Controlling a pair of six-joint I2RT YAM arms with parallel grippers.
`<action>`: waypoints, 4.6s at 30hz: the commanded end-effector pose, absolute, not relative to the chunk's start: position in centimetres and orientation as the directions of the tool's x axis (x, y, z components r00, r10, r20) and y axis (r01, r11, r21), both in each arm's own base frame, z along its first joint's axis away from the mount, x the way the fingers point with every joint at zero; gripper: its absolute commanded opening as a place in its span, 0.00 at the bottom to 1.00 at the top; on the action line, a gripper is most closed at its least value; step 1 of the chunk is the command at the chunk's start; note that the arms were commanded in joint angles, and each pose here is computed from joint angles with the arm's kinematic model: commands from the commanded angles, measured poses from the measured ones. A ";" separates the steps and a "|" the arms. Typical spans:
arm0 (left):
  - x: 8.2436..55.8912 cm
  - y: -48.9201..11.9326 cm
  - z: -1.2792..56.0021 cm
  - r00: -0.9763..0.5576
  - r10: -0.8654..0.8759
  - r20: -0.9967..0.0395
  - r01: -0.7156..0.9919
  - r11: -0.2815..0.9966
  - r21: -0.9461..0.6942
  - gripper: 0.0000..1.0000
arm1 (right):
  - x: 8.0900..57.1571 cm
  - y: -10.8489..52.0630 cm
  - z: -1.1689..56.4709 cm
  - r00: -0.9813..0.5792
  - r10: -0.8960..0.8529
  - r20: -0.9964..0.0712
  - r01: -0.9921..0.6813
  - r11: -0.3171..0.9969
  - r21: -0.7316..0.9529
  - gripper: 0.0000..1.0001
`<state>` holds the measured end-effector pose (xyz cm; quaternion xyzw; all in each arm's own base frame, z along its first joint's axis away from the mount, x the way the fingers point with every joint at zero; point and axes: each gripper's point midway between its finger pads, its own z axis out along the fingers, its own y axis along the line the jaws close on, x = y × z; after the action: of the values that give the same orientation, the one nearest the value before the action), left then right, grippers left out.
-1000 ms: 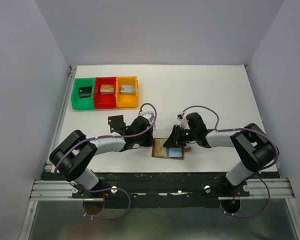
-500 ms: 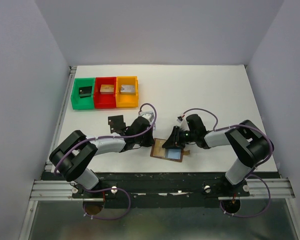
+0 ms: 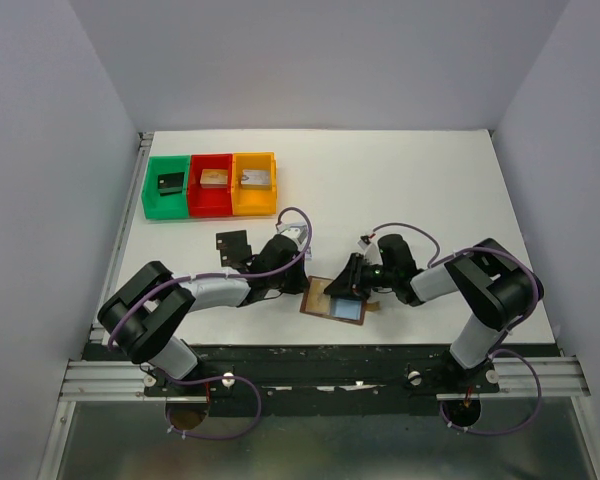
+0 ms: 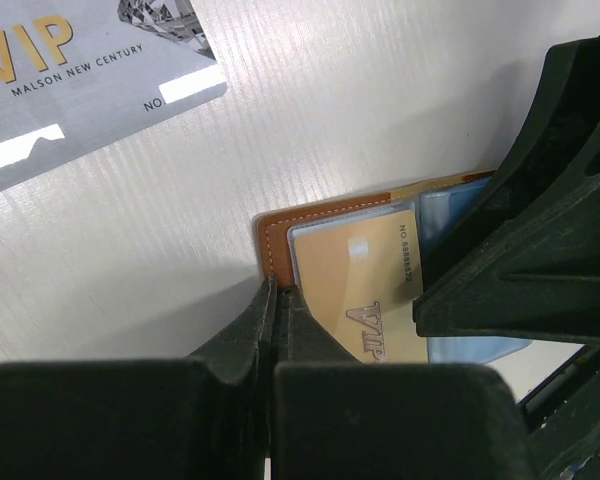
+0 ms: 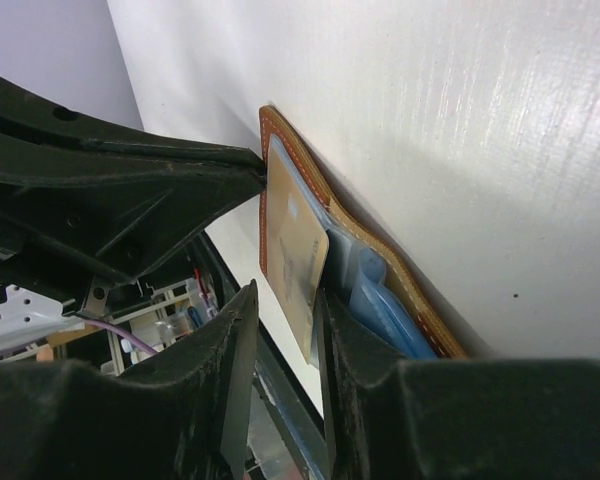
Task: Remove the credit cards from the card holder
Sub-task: Remove the credit card from the card holder.
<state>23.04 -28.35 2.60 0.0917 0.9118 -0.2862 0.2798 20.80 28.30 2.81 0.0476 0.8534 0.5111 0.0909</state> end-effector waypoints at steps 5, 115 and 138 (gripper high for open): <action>20.3 -27.5 0.5 -0.873 0.053 -0.486 0.308 0.831 -0.463 0.00 | 22.3 28.5 3.9 -0.960 0.220 -0.175 -0.057 0.457 0.887 0.42; 20.6 -27.4 -0.8 -0.896 0.070 -0.439 0.267 0.874 -0.405 0.00 | 22.2 24.2 6.4 -0.937 0.147 -0.317 -0.146 0.659 0.738 0.17; 20.9 -27.4 0.9 -0.868 0.057 -0.494 0.296 0.858 -0.421 0.00 | 22.5 19.0 8.4 -0.894 0.149 -0.424 -0.145 0.797 0.587 0.00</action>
<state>22.72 -29.50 2.45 0.0835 0.9179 -0.2864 0.2616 22.24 20.94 7.14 0.0174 0.9075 0.3688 0.2005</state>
